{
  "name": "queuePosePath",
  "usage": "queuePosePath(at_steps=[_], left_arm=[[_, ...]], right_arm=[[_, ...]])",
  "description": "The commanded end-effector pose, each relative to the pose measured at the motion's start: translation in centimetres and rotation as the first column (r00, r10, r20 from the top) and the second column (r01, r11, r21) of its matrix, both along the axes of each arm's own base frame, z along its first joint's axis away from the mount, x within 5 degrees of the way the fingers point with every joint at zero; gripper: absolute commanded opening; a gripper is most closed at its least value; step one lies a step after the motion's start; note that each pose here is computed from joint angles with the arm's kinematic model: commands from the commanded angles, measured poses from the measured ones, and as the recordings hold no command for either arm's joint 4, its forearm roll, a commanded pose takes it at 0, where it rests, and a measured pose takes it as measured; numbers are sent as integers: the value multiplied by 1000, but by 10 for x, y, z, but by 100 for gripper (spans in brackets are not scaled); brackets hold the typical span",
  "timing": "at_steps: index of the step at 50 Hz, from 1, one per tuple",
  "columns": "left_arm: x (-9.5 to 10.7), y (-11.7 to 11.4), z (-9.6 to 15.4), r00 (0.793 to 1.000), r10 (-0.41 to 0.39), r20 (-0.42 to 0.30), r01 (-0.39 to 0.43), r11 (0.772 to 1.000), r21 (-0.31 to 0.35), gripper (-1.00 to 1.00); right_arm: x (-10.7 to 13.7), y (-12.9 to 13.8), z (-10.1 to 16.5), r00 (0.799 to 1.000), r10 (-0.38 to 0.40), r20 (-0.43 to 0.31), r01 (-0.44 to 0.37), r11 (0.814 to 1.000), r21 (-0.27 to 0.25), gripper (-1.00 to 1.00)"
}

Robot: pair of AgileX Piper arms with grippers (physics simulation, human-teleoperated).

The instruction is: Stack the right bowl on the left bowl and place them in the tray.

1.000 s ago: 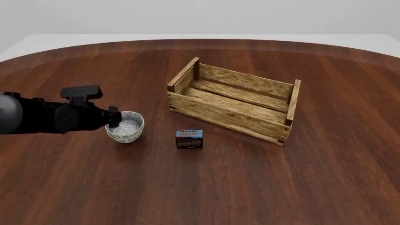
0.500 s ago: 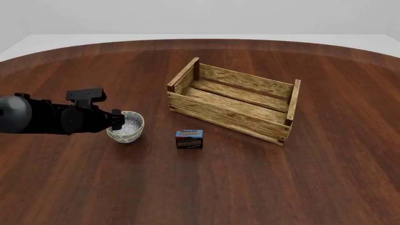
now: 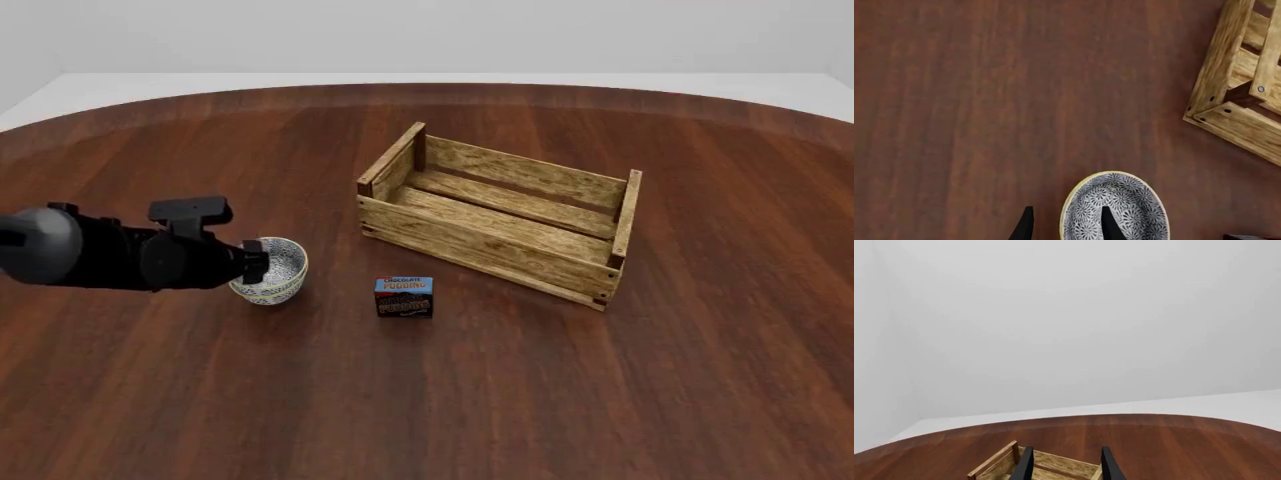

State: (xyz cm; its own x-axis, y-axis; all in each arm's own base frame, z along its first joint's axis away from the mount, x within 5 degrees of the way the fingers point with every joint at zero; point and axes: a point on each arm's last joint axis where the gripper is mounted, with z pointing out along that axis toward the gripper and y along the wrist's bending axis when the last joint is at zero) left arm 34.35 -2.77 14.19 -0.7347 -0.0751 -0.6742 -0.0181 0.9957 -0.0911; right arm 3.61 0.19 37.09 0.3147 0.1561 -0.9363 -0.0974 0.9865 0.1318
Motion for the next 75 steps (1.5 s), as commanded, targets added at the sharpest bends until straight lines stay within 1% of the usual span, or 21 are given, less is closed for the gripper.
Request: queuePosePath(at_steps=[1, 14, 31, 32, 36, 42, 47, 52, 60, 67, 75], left_arm=[[1, -1, -3, 1000, -5, -12, 5, 1000, 2, 100], [5, 1, -6, 1000, -4, -24, 5, 1000, 11, 100], [14, 4, -19, 999, -6, -39, 7, 1000, 22, 100], [13, 3, -15, 999, -24, -28, 25, 999, 34, -100], [7, -5, -10, 999, -36, -20, 36, 999, 22, -100], [8, 0, 10, 999, -26, 20, 25, 999, 25, -100], [6, 5, 19, 999, -20, 38, 19, 999, 33, -100], [2, 6, 21, 999, -12, 47, 11, 1000, 26, -100], [1, 9, 33, 997, 1, 77, -3, 1000, 19, -100], [0, 10, 51, 994, 5, 112, -7, 1000, 17, -100], [0, 11, 63, 991, 4, 131, -6, 1000, 19, -100]], right_arm=[[-1, 0, 0, 1000, -1, 1, 1, 1000, 0, 100], [-1, 0, 1, 1000, -1, 2, 1, 1000, 0, 100], [-1, 0, 1, 1000, -3, 2, 3, 1000, 0, 100], [-1, 0, 1, 1000, -3, 3, 3, 1000, -1, 100], [0, 0, 3, 1000, -5, 5, 5, 1000, 1, 100], [0, 0, 2, 1000, -6, 3, 6, 1000, -1, 100], [1, 0, 1, 1000, -5, 2, 5, 1000, -2, 100], [1, 0, 1, 1000, -4, 2, 4, 1000, -2, 100], [1, 0, 1, 1000, -5, 2, 5, 1000, -3, 100], [1, 0, 1, 1000, -4, 2, 4, 1000, -2, 100], [0, 0, 2, 1000, -3, 2, 3, 1000, -2, 100]])
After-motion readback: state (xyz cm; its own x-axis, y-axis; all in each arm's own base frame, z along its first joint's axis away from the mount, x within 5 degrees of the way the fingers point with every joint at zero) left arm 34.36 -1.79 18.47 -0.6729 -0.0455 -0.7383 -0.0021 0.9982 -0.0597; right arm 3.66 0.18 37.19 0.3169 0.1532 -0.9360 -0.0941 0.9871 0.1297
